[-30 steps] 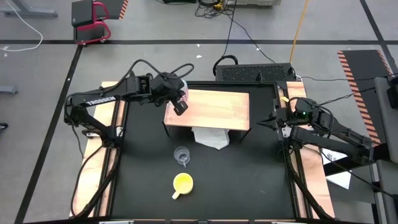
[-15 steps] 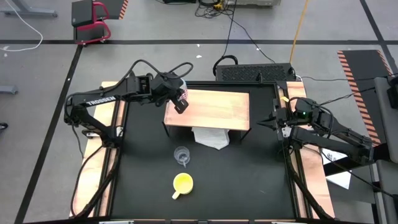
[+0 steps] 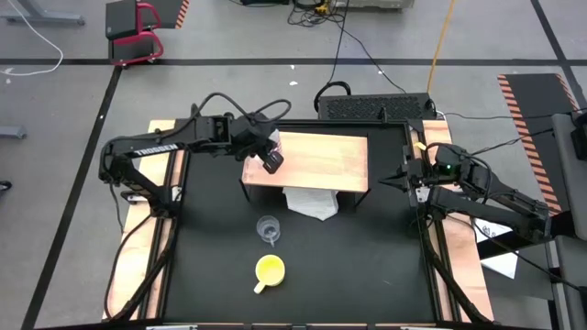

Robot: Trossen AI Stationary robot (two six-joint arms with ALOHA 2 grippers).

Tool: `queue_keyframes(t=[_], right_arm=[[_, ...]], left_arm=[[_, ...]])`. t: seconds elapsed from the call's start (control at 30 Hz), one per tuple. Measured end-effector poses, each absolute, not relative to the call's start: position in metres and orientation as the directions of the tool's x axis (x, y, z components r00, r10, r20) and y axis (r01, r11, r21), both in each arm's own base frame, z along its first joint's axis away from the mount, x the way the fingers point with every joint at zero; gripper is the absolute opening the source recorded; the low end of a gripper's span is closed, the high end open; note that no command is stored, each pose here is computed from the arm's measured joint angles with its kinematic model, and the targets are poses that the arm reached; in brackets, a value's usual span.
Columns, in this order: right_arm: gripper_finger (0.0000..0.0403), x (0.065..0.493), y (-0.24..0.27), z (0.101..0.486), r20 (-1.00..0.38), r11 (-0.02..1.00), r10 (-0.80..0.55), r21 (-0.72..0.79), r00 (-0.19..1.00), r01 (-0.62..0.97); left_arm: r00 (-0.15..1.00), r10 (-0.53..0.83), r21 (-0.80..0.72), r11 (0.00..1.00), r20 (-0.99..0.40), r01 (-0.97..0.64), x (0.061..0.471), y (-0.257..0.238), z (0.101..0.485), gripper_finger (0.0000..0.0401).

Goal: Stack small to large cups/mugs on shelf
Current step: Put the red mug on the shelf

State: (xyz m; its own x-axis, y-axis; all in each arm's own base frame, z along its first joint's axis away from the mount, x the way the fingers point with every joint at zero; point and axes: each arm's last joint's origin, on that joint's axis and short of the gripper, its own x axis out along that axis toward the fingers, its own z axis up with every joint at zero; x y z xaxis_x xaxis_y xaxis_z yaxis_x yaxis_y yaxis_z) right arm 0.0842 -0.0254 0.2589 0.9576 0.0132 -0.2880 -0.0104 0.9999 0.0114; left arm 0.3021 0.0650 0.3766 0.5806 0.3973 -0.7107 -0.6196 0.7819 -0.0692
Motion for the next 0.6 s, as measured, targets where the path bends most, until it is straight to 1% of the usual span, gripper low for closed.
queue_keyframes(t=[0.2,0.4,0.6], right_arm=[[0.0,0.084,-0.025,0.259,-0.288,1.0,0.013,0.012,0.958,-0.01],[0.0,0.084,-0.025,0.259,-0.288,1.0,0.013,0.012,0.958,-0.01],[0.0,0.084,-0.025,0.259,-0.288,1.0,0.013,0.012,0.958,-0.01]], left_arm=[[0.579,0.392,-0.043,0.802,-0.715,-0.596,0.303,0.058,0.376,0.0005],[0.551,0.47,0.064,0.797,-0.69,-0.6,0.304,0.046,0.376,0.0005],[0.541,0.523,0.13,0.787,-0.658,-0.603,0.305,0.033,0.377,0.0005]])
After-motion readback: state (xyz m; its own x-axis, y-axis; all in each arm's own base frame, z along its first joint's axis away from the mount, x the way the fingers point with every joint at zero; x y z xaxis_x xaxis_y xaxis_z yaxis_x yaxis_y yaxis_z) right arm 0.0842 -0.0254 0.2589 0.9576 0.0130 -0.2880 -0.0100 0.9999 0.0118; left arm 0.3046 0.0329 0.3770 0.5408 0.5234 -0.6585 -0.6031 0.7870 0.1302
